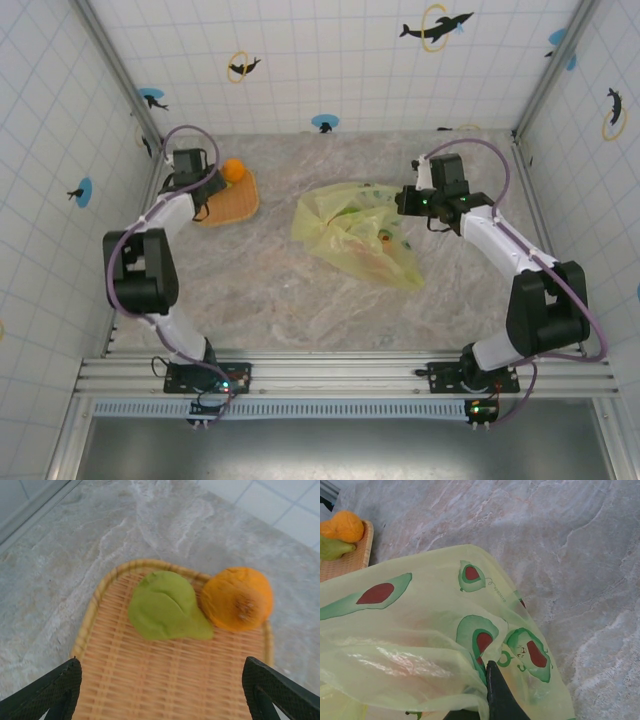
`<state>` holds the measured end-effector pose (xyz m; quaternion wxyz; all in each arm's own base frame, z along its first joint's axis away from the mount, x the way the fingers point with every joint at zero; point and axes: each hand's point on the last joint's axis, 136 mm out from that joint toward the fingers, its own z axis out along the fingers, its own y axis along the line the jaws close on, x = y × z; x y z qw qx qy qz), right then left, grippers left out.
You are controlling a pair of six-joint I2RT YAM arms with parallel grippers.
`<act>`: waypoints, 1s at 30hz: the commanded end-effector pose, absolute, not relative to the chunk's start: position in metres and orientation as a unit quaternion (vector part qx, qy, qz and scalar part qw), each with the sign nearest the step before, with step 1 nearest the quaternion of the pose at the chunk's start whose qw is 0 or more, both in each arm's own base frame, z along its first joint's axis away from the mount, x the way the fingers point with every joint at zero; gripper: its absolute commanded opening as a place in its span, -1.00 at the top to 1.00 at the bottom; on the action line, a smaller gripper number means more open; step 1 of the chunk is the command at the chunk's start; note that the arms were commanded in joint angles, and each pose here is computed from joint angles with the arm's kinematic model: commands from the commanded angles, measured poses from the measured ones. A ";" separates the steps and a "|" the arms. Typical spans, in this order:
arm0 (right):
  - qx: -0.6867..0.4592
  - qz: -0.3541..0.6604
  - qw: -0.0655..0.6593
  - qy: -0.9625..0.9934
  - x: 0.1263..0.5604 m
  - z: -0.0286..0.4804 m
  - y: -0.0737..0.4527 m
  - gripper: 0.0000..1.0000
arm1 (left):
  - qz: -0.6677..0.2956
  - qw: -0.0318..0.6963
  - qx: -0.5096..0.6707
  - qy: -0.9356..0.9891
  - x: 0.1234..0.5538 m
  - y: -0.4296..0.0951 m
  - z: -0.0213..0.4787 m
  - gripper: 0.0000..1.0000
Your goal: Place the fruits into the plastic bag
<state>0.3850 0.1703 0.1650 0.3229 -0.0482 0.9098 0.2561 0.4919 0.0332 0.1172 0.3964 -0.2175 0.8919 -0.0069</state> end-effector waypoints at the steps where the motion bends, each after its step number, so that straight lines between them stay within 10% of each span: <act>1: -0.051 0.267 0.333 0.903 0.388 0.171 0.172 1.00 | 0.028 0.378 -0.215 0.900 0.502 0.050 0.105 -0.72; 30: -0.054 0.276 0.318 0.905 0.390 0.165 0.177 1.00 | -0.030 0.339 -0.218 0.915 0.548 0.050 0.046 -0.64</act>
